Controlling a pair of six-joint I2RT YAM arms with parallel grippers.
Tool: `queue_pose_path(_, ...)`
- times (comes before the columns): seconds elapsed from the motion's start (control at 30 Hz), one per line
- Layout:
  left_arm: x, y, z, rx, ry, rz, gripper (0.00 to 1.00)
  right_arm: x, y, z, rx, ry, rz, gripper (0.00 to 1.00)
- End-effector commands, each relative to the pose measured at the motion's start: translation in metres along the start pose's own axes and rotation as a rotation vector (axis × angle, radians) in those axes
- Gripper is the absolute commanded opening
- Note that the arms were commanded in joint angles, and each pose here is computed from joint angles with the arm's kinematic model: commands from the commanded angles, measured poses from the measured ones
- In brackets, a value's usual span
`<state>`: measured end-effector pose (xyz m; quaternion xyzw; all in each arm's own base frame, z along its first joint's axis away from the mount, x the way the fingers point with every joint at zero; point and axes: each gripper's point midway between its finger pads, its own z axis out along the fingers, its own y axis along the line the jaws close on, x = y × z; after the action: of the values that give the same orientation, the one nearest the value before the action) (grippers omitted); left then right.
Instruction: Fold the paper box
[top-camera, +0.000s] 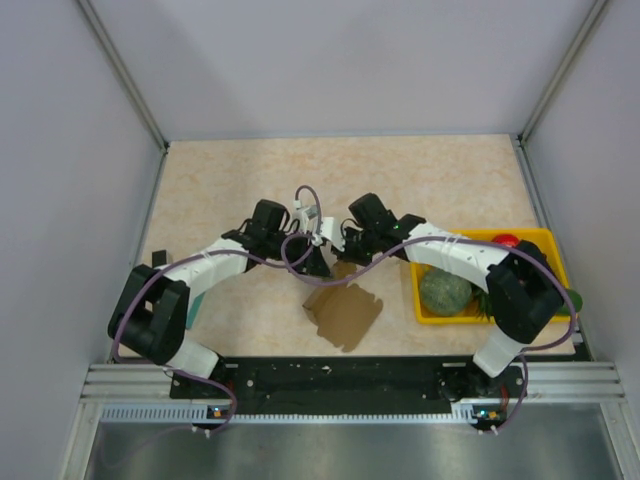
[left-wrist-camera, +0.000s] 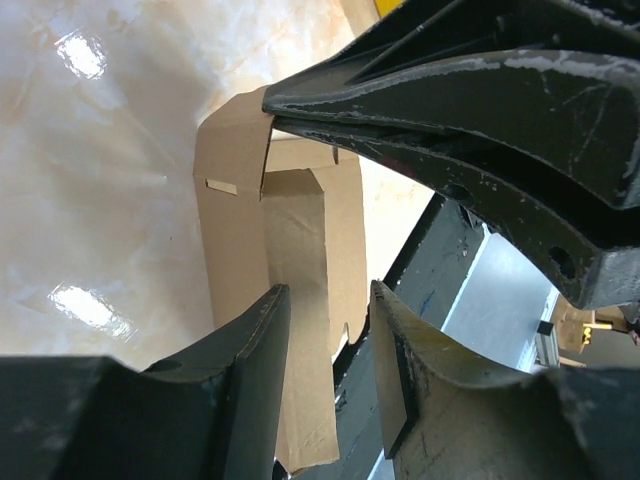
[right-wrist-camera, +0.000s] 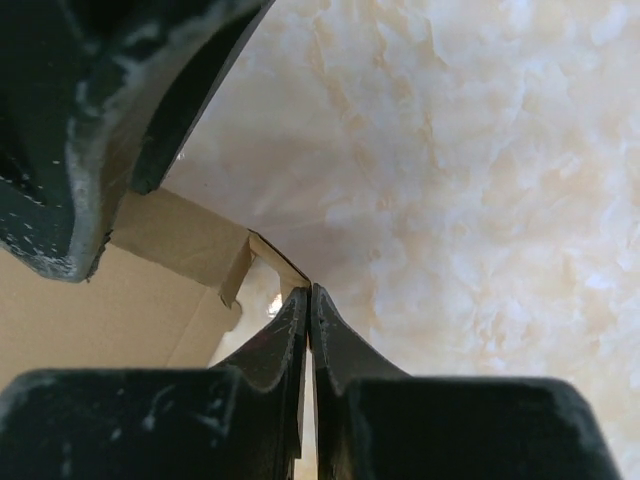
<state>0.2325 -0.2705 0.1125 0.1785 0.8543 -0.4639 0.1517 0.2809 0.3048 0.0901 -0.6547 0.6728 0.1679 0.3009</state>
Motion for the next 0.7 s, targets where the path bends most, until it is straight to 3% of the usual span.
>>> queue_pose_path(0.0,-0.005,0.002,0.000,-0.036,-0.055,0.029,0.43,-0.028,-0.007,-0.008,0.162,-0.123,0.021,0.00)
queue_pose_path(0.1,-0.008,0.004,-0.003,-0.061,-0.082,0.025,0.43,-0.030,-0.013,-0.013,0.261,-0.181,0.092,0.00)
queue_pose_path(0.33,-0.011,0.008,-0.003,-0.082,-0.072,0.022,0.52,-0.029,-0.005,-0.014,0.295,-0.203,0.224,0.00)
queue_pose_path(0.47,-0.009,0.011,-0.002,-0.091,-0.069,0.025,0.42,-0.036,-0.007,-0.019,0.324,-0.229,0.290,0.00)
queue_pose_path(0.67,-0.006,0.015,-0.002,-0.121,-0.063,0.051,0.35,-0.040,0.003,-0.014,0.316,-0.182,0.385,0.00)
